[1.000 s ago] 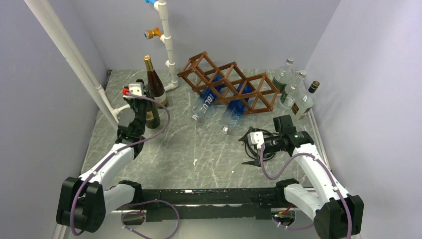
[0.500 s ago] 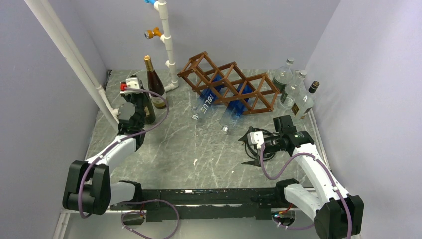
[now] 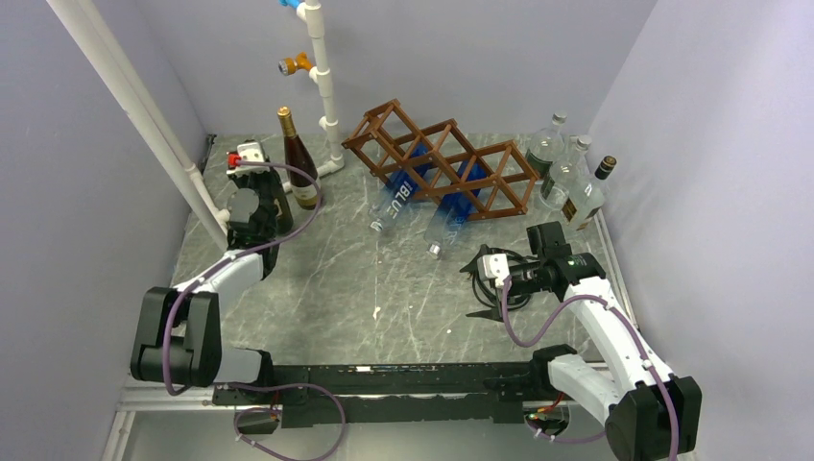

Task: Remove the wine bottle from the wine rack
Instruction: Place the wine bottle at the center of the board.

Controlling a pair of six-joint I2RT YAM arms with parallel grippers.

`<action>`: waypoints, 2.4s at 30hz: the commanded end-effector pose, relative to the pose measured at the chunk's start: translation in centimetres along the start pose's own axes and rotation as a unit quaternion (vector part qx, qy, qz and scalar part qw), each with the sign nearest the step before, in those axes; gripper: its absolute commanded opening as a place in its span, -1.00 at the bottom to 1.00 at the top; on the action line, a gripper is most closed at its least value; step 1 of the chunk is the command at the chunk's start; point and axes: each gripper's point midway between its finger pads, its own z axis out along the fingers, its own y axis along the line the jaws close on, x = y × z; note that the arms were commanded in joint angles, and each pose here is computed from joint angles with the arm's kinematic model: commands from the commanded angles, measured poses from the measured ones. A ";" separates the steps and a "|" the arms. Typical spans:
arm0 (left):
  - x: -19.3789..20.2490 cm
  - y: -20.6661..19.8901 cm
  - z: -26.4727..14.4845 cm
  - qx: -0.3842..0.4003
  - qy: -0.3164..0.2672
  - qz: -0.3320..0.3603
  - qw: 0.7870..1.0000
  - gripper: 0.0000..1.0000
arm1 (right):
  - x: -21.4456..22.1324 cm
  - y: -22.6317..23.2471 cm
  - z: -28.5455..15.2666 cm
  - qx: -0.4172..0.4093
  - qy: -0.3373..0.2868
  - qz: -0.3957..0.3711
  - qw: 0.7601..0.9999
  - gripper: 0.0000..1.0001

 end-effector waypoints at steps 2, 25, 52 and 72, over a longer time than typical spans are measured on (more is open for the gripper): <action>-6.3 0.9 1.6 -0.020 -0.109 -0.043 0.993 -1.00 | -0.9 -0.9 -0.4 0.010 -0.005 -0.030 0.999 0.99; -4.4 0.8 3.2 -0.016 -0.109 -0.034 0.993 -0.97 | -0.7 -1.0 -0.4 0.012 -0.004 -0.027 1.000 0.99; -5.4 0.4 1.8 0.004 -0.072 -0.079 0.994 0.98 | -1.1 -0.9 -0.6 0.015 -0.007 -0.034 0.999 0.99; -5.9 -1.0 -3.9 0.033 0.128 -0.201 0.971 0.99 | -1.4 -0.9 -0.7 0.016 -0.010 -0.037 0.999 0.99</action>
